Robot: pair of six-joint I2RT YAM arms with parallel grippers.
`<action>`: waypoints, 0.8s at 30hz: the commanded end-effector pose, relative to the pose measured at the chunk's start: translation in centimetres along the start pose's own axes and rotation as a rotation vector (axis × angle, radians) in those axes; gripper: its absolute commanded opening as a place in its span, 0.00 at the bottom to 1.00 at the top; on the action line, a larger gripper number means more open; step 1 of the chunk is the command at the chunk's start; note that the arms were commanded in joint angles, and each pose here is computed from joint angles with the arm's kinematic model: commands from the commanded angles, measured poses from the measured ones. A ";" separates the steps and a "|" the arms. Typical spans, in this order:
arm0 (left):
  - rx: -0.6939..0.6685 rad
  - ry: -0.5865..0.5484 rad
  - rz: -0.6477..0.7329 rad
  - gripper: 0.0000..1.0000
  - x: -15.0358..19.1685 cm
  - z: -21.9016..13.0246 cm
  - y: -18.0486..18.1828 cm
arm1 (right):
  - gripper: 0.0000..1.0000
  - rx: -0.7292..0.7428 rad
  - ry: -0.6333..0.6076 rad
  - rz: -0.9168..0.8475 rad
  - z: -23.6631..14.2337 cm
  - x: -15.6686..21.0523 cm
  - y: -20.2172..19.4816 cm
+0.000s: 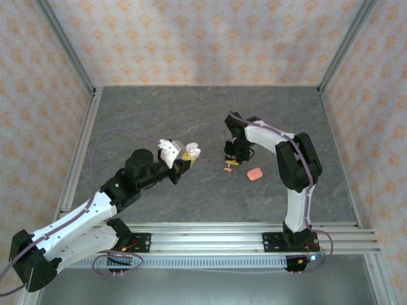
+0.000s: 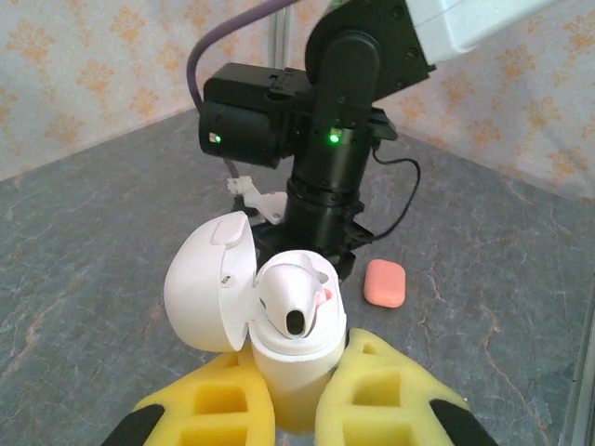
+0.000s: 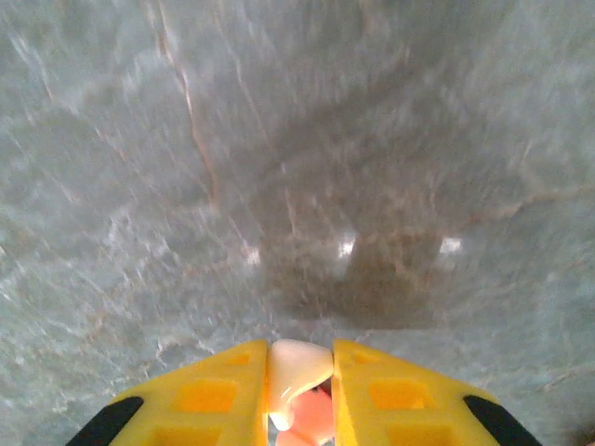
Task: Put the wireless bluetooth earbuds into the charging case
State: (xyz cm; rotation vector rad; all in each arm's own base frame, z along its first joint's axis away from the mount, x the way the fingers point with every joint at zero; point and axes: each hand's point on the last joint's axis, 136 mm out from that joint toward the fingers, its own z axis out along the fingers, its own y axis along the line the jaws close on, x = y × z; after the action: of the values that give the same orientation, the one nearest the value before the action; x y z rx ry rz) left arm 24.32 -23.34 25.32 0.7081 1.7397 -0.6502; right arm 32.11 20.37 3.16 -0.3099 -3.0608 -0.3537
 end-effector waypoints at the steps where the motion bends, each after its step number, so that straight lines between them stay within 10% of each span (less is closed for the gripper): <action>1: 0.027 -0.009 0.004 0.00 0.0 -0.1 -0.5 | 0.23 -0.032 -0.009 0.029 0.1 0.4 0.2; 16: 0.026 -0.013 -0.014 0.00 -0.1 -0.5 -0.6 | 0.23 -0.048 -0.047 0.028 -1.0 -0.5 0.9; 24: 0.025 -0.026 -0.017 0.00 -0.2 -0.2 -0.5 | 0.22 -0.020 -0.294 -0.014 -7.9 -1.6 0.7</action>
State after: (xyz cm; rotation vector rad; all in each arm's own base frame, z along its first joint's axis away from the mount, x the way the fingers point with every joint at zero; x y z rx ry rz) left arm 23.90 -23.39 25.14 0.7115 1.7419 -0.6735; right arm 32.83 19.75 6.21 -0.3693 -3.1792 -0.3790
